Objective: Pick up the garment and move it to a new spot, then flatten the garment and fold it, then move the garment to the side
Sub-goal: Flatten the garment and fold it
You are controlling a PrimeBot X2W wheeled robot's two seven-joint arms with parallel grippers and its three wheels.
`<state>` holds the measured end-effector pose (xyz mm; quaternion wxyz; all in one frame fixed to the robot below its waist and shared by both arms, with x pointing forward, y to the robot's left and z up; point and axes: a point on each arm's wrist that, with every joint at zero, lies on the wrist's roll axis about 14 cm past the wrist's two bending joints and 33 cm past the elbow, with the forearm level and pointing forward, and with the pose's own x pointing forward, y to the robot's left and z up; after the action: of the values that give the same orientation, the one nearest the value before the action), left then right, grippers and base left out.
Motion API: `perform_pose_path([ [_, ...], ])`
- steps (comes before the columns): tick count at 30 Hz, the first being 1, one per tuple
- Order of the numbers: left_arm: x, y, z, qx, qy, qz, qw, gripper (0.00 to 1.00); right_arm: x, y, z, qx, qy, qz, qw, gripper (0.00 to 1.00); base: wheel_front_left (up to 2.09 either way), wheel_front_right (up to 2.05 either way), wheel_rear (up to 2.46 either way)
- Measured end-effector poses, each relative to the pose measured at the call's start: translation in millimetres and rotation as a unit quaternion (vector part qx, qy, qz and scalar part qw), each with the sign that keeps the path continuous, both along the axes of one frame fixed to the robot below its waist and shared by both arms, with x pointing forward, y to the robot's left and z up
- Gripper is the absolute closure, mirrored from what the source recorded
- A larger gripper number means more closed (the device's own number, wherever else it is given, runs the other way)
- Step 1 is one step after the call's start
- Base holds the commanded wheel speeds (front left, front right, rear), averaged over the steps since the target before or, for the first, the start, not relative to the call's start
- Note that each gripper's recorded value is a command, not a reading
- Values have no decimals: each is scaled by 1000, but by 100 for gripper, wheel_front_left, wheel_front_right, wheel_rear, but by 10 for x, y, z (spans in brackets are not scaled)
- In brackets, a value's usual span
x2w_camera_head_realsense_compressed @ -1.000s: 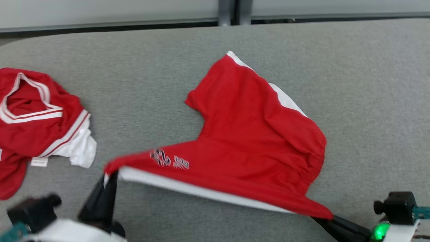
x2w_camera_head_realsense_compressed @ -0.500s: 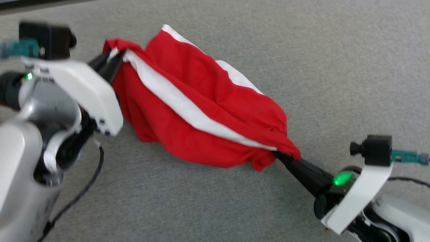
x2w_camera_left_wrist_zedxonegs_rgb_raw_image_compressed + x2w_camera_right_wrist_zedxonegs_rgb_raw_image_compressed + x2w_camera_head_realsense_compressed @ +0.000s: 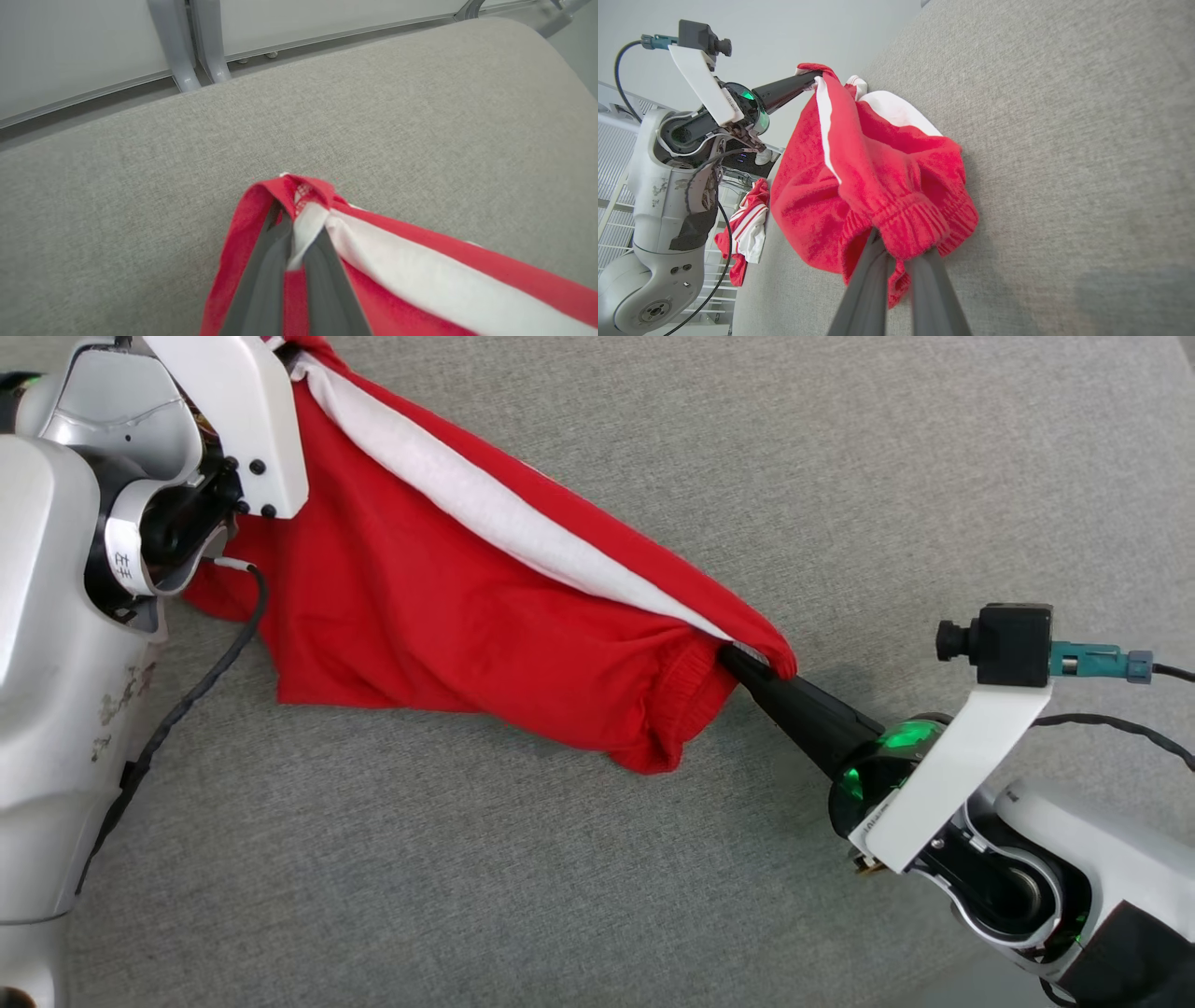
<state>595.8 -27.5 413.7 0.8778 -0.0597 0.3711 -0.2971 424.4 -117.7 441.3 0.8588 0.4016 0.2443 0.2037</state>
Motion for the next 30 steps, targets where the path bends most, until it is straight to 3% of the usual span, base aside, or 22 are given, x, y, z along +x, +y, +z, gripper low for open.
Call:
perform_pose_path([
  [1,2,-5,-60,5,7,-1,1000,100,5,-23,-19,-3,2,-4,1000,100,0,0,0],
  [3,-3,1,-169,15,17,2,1000,100,13,-83,-46,-18,-2,-10,1000,56,0,0,0],
  [4,-7,-2,-191,16,18,1,1000,87,12,-109,-61,-26,-4,-11,1000,0,0,0,0],
  [5,-4,-25,-186,4,22,10,1000,6,-18,-126,-88,-41,-6,-7,999,0,0,0,0],
  [6,-13,-43,-177,-3,24,13,1000,0,-28,-145,-91,-49,-12,-8,999,0,0,0,0],
  [11,-32,-90,101,-62,-17,27,998,0,-67,-350,34,-102,-60,-13,993,0,0,0,0],
  [14,-85,-66,392,-99,-71,29,992,0,-152,-603,113,-162,-93,-19,982,0,0,0,0],
  [18,-202,280,439,-63,-138,53,987,0,-139,-1022,400,-239,-168,-72,954,0,0,0,0],
  [24,-553,472,-123,-19,-99,65,993,0,-234,-1269,587,-333,-242,-143,900,0,0,0,0],
  [27,-635,494,-392,-1,-69,69,995,0,-333,-1250,504,-355,-239,-159,890,0,0,0,0],
  [30,-669,486,-515,14,-55,65,996,0,-418,-1210,412,-363,-228,-159,889,0,0,0,0],
])
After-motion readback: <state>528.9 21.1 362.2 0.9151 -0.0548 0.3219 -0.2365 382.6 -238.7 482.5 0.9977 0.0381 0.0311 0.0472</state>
